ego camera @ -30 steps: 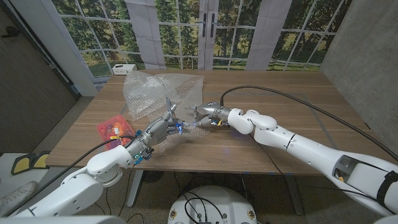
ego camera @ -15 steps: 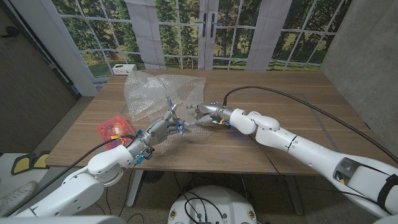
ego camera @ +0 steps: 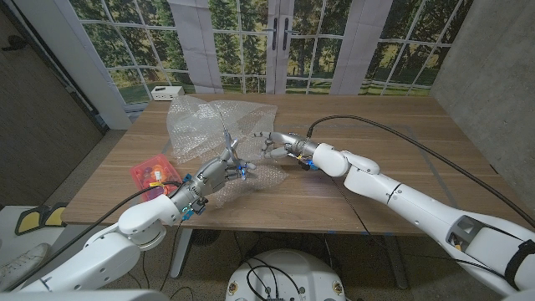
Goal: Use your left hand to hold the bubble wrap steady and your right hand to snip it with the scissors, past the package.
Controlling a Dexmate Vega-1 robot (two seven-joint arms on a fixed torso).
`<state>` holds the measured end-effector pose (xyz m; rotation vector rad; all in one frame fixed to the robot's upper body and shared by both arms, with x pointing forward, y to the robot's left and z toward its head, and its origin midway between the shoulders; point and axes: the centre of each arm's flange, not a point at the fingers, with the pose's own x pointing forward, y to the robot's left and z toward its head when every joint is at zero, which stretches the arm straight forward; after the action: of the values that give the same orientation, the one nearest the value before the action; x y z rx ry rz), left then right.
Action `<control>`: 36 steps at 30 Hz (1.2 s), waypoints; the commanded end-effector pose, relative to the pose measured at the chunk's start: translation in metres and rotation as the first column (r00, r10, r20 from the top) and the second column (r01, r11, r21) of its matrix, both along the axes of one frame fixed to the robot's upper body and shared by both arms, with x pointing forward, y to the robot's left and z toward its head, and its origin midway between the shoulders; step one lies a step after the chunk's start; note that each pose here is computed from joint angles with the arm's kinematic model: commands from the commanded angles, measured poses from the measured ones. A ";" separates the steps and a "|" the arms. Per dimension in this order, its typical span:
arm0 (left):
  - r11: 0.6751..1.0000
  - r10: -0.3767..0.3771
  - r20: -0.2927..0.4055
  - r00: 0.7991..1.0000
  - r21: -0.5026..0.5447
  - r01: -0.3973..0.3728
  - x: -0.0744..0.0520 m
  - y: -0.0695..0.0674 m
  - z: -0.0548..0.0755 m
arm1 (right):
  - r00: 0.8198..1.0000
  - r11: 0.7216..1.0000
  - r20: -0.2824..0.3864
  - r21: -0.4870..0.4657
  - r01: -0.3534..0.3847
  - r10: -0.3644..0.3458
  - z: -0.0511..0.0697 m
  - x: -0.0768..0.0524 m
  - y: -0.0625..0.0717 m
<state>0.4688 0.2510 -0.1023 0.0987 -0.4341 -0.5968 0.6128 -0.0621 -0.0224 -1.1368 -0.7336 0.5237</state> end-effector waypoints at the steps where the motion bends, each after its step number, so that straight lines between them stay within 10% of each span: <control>1: 1.000 -0.001 -0.005 1.000 0.001 0.001 0.003 -0.001 0.002 | 0.993 0.981 -0.111 0.192 -0.015 0.037 0.012 0.003 -0.013; 23: 1.000 0.005 -0.002 1.000 0.008 -0.005 0.007 0.000 0.006 | 0.983 0.922 -0.152 0.385 -0.037 0.103 0.021 -0.003 -0.015; 36: 1.000 0.008 -0.003 1.000 0.015 -0.008 0.007 0.000 0.008 | 0.997 0.906 -0.053 0.422 -0.021 0.048 0.026 -0.012 -0.016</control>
<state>0.4751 0.2515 -0.0958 0.1087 -0.4288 -0.5924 0.6059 -0.0775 0.0008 -0.7231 -0.7316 0.4615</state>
